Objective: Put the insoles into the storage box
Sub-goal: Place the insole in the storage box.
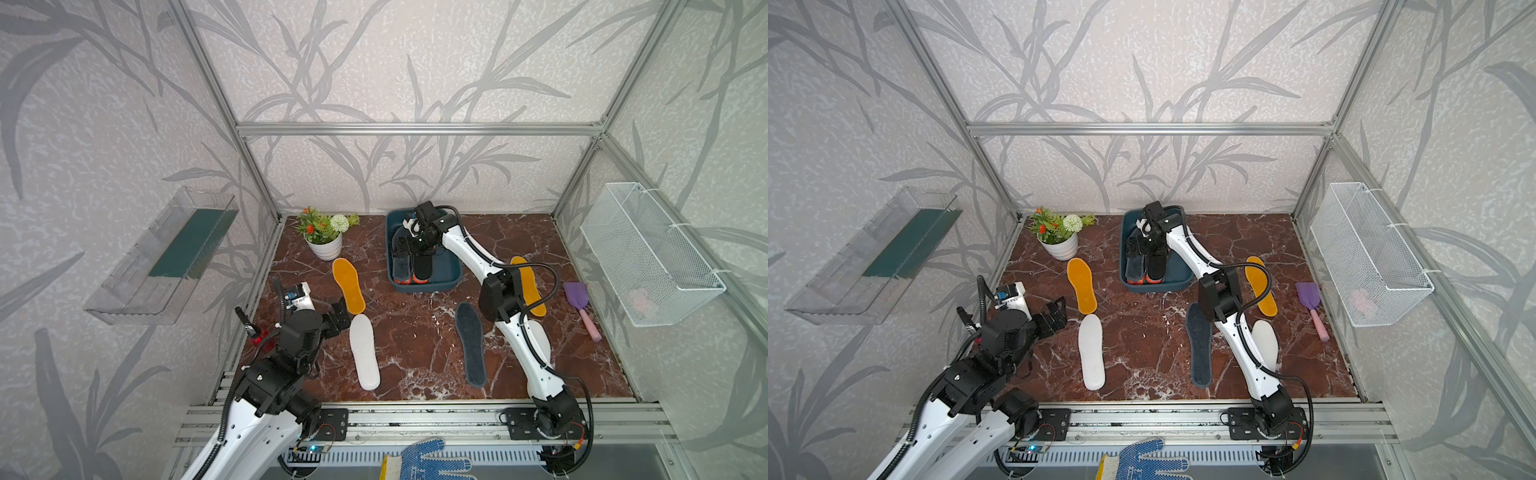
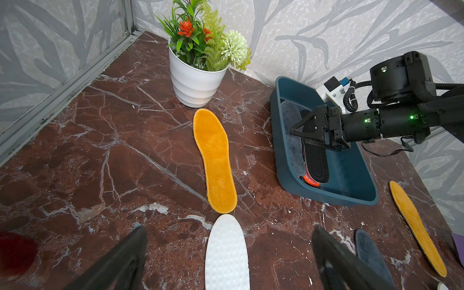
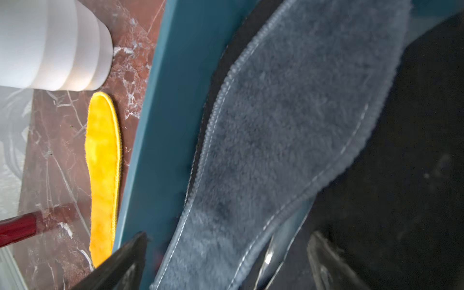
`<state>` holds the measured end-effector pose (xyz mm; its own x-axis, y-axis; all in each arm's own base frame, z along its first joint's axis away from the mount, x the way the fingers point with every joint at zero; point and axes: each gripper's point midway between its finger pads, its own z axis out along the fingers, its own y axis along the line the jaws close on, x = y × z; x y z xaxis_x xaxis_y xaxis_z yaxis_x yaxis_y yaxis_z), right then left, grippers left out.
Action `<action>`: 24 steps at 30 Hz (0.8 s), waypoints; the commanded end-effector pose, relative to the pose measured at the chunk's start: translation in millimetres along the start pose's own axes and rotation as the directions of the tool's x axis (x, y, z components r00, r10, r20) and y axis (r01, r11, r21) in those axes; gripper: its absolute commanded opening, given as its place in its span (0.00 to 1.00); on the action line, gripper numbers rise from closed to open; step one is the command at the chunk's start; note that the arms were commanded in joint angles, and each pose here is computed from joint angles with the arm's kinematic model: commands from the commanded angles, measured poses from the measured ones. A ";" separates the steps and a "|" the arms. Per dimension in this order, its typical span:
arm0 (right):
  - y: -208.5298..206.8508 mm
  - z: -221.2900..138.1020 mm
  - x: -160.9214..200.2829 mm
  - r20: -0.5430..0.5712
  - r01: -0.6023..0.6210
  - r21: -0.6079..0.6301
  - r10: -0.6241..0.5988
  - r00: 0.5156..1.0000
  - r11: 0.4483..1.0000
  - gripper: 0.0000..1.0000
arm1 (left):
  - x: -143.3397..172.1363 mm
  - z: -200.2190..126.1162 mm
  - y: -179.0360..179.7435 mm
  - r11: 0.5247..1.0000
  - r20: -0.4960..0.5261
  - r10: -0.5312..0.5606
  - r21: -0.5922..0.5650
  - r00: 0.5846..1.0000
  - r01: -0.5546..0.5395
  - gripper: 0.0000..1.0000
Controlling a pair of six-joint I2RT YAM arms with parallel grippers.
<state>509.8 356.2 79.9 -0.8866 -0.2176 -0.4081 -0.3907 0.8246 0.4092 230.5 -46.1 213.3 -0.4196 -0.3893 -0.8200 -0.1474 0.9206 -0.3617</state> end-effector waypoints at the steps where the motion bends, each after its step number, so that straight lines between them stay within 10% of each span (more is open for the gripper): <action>1: 15.1 -63.8 -21.8 0.094 0.062 0.088 -0.070 0.993 0.994 0.99 | -5.8 -1.1 0.2 1.000 0.018 -0.018 -0.007 1.000 0.018 0.99; 11: 23.4 -157.1 6.3 0.267 0.080 0.180 -0.127 0.955 0.980 0.99 | -7.1 0.9 0.8 0.999 0.042 -0.039 -0.004 0.998 0.039 0.99; 24: -77.1 -211.0 252.8 0.157 -0.208 0.390 0.158 0.975 0.897 0.64 | 18.0 13.5 15.2 0.995 0.017 -0.089 -0.039 0.996 0.090 0.99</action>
<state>284.9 153.9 146.4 -0.8491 -0.0670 -0.5239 -0.1827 0.9679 0.1724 233.9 -45.5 195.4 -0.4056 -0.4398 -0.8013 -0.1810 0.8979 -0.4012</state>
